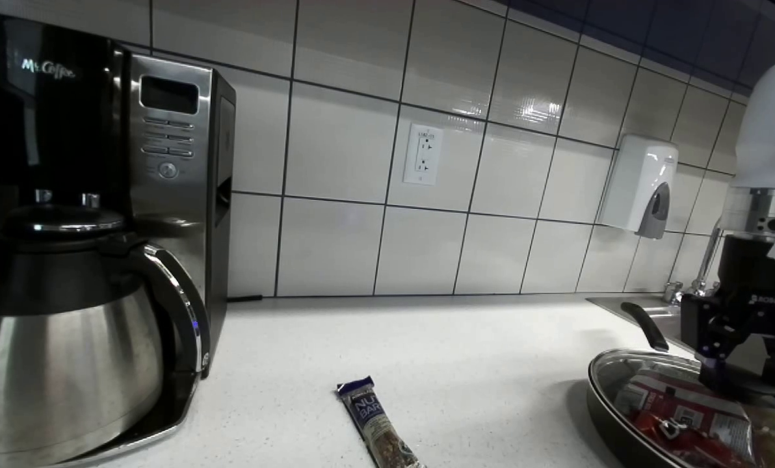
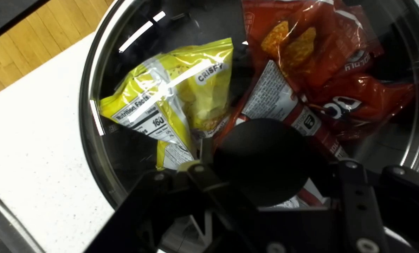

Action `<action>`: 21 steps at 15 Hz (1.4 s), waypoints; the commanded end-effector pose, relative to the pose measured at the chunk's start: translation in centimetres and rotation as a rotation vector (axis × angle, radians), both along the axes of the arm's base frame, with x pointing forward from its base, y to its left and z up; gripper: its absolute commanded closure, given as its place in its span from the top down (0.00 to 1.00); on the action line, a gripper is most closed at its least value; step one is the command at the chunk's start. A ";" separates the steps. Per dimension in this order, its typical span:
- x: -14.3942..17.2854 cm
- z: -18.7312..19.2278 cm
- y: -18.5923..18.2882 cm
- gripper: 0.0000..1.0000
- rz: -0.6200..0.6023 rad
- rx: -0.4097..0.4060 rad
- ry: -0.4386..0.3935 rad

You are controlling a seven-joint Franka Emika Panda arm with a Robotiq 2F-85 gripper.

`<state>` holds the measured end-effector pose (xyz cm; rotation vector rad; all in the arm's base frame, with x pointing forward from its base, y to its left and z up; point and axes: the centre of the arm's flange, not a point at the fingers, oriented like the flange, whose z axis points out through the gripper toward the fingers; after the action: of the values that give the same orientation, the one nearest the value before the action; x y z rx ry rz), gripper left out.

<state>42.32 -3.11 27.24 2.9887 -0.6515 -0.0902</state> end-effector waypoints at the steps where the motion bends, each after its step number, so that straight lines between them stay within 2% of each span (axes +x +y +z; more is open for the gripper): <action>1: 1.0 0.2 0.3 0.89 0.004 -0.022 0.000; 2: 0.9 0.4 0.3 0.90 0.006 -0.022 -0.002; 3: 0.9 0.5 0.3 0.97 0.008 -0.021 -0.005; 5: 0.8 1.0 0.2 1.00 0.008 -0.017 -0.012; 21: -0.5 7.4 -0.1 1.00 0.027 -0.037 -0.107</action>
<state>42.95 -3.22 32.63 2.9953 -0.6486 0.0701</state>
